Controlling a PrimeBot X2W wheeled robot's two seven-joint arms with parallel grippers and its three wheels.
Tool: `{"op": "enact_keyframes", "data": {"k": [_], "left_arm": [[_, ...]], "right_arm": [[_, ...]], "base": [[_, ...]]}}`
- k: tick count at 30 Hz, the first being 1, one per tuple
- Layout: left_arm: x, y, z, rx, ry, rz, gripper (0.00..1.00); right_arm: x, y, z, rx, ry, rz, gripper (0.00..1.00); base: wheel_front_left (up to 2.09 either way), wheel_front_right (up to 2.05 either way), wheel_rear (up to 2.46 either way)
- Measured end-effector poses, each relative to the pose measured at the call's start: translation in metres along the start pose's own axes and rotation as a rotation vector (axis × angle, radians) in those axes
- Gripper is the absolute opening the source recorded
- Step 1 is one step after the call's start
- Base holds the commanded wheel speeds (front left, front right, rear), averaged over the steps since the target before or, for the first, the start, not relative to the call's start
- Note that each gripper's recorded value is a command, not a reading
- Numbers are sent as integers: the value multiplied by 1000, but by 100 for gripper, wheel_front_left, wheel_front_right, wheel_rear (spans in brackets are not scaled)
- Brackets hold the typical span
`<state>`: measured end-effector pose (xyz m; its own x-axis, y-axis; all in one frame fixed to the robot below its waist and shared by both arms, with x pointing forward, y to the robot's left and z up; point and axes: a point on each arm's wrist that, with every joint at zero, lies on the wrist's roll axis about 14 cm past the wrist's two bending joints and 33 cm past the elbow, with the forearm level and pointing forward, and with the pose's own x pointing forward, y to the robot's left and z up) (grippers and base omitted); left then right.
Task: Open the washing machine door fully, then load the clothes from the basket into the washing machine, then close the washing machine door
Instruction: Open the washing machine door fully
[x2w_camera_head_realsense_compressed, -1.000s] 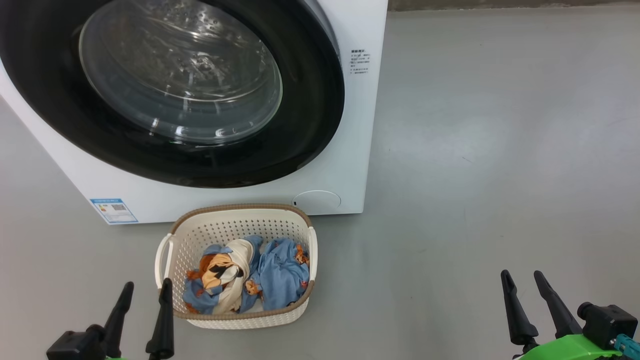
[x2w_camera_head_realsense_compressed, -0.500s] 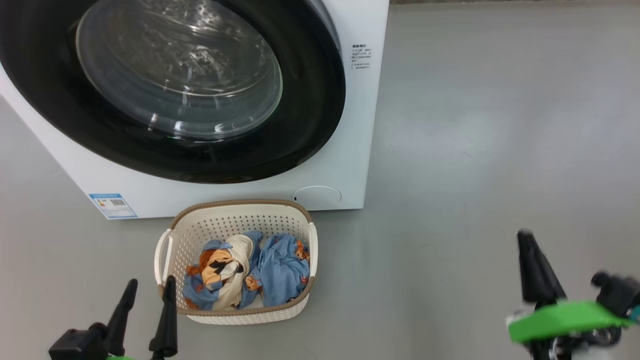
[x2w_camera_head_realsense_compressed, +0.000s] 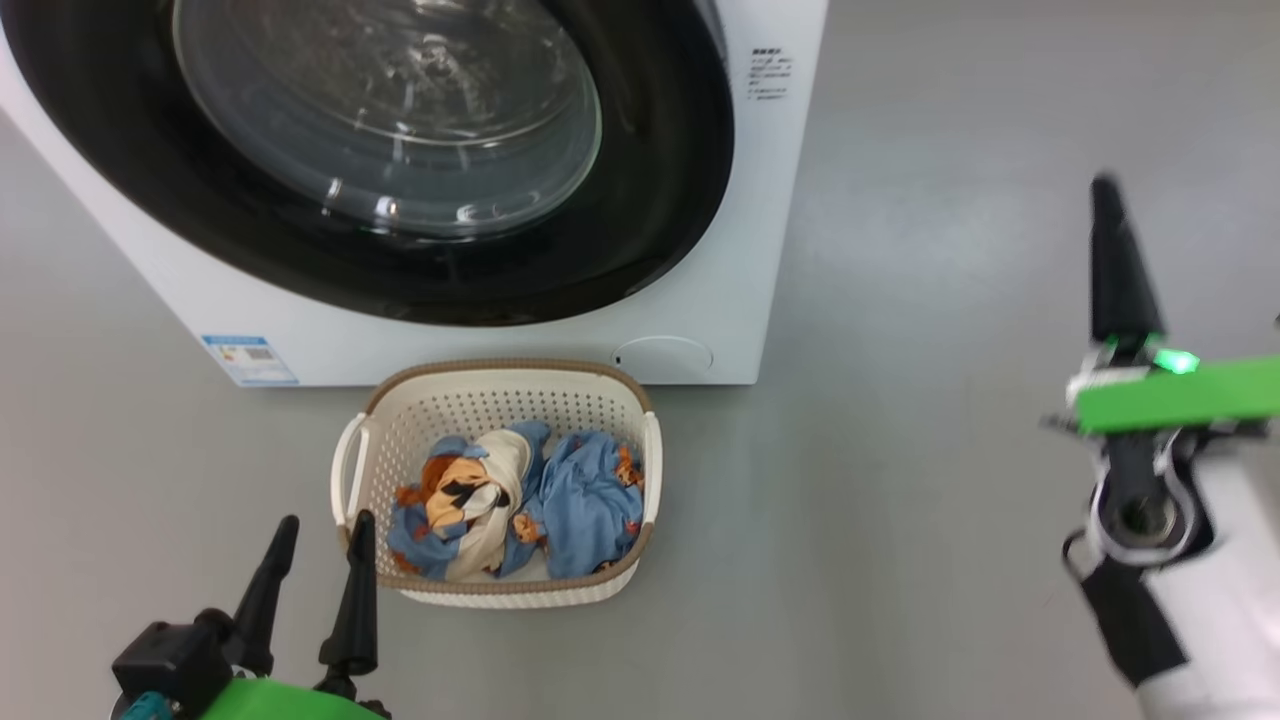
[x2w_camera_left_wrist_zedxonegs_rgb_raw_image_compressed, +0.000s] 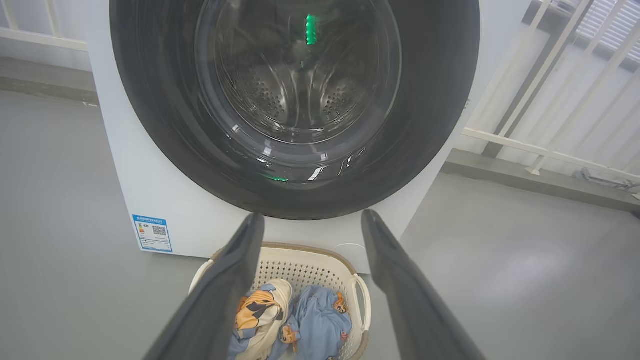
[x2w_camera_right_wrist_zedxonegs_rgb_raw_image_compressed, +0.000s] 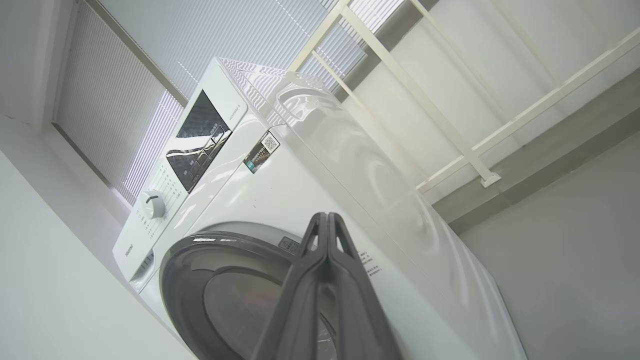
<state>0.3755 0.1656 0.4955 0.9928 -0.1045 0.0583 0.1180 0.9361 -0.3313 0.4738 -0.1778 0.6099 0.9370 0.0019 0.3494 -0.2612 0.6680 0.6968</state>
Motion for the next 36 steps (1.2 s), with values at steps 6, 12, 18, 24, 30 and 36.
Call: {"op": "enact_keyframes", "data": {"k": [6,12,18,24,30,36], "left_arm": [[6,6,-1,-9,-1,20,100],[9,10,-1,-17,-1,36,100],[12,17,-5,-21,10,57,100],[21,23,-9,-27,16,74,100],[28,28,-17,-30,36,86,100],[37,30,-24,-32,49,90,100]], "right_arm": [[52,22,13,91,-35,80,0],[81,35,-11,178,36,113,0],[102,41,-41,257,196,136,0],[120,37,-70,269,349,147,0],[131,29,-102,317,492,136,0],[133,22,-133,356,635,133,0]], "base": [[0,0,0],[0,0,0],[0,0,0],[0,0,0],[0,0,0],[0,0,0]]}}
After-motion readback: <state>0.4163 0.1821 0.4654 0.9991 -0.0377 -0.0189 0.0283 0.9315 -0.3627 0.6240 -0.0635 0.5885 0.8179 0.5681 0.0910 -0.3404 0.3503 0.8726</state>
